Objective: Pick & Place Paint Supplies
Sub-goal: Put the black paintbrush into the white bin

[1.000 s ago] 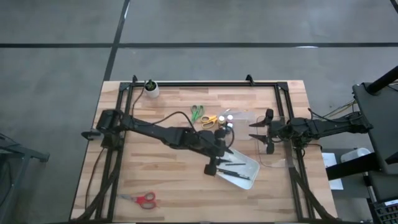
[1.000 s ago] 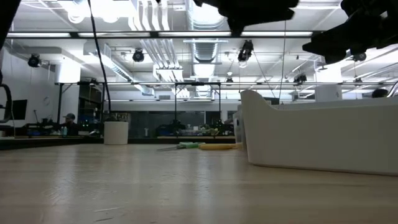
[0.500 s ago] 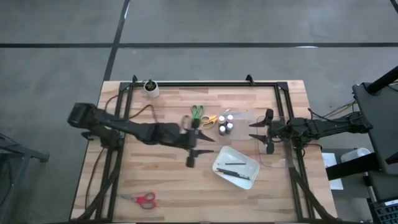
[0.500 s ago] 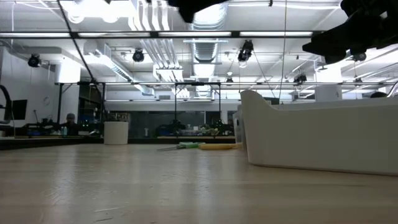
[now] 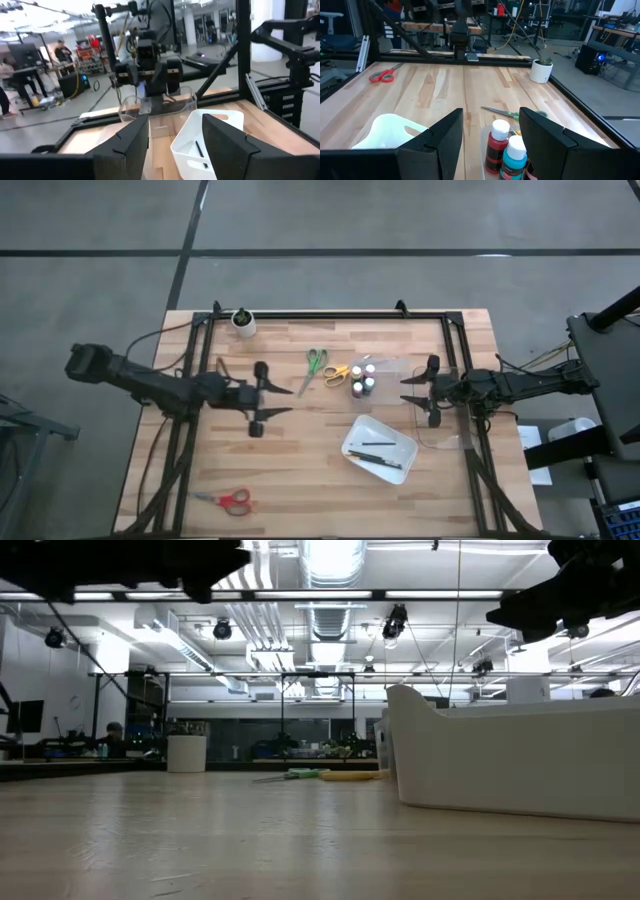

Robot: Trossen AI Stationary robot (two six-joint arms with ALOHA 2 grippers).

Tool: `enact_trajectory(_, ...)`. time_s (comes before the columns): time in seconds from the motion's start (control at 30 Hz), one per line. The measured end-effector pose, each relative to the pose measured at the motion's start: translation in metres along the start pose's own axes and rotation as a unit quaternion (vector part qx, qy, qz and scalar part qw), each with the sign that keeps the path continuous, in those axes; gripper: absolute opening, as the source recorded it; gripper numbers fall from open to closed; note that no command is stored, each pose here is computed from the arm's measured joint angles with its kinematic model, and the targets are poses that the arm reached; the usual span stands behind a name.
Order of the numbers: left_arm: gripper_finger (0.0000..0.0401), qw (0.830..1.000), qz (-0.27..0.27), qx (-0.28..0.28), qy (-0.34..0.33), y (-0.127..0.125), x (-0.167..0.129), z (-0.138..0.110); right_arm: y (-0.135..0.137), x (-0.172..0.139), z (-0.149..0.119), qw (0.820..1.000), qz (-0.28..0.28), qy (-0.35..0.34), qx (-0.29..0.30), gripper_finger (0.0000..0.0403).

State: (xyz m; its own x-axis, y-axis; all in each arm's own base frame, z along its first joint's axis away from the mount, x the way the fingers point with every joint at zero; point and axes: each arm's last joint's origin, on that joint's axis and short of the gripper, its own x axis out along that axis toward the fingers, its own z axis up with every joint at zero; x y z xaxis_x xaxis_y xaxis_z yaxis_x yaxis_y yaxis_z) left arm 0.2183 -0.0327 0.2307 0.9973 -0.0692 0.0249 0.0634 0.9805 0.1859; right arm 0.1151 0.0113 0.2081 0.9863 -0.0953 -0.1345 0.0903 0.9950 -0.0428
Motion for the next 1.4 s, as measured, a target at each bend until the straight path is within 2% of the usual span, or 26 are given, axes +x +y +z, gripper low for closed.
enact_trajectory(0.3,0.0187,0.999,0.008,0.035,-0.037,0.001,-0.062,-0.026,0.000,0.000,0.000,1.000,0.000,-0.001,0.000,0.0191)
enact_trajectory(0.5,0.0187,0.996,0.016,0.049,-0.069,0.001,-0.083,-0.037,0.000,0.000,0.000,1.000,0.000,-0.001,0.000,0.0191)
enact_trajectory(0.73,0.0187,0.996,0.019,0.013,-0.087,0.002,-0.088,-0.033,0.000,0.000,0.000,1.000,0.000,-0.001,0.000,0.0191)
enact_trajectory(0.83,0.0187,0.994,0.048,-0.028,-0.091,0.006,-0.086,-0.024,0.000,0.000,0.000,1.000,0.000,-0.001,0.000,0.0191)
enact_trajectory(0.93,0.0187,0.993,0.091,-0.054,-0.047,0.013,-0.082,-0.020,0.000,0.000,0.000,1.000,0.000,-0.001,0.000,0.0191)
enact_trajectory(1.03,0.0187,0.992,0.109,-0.062,-0.010,0.017,-0.080,-0.020,0.000,0.000,0.000,1.000,0.000,-0.001,0.000,0.0191)
enact_trajectory(1.13,0.0187,0.993,0.088,-0.075,-0.025,0.018,-0.080,-0.016,0.000,0.000,0.000,1.000,0.000,-0.001,0.000,0.0191)
enact_trajectory(1.23,0.0187,0.995,0.055,-0.060,-0.060,0.016,-0.084,-0.012,0.000,0.000,0.000,1.000,0.000,-0.001,0.000,0.0191)
enact_trajectory(1.4,0.0187,0.993,0.046,-0.048,-0.100,0.014,-0.094,-0.021,0.000,0.000,0.000,1.000,0.000,-0.001,0.000,0.0191)
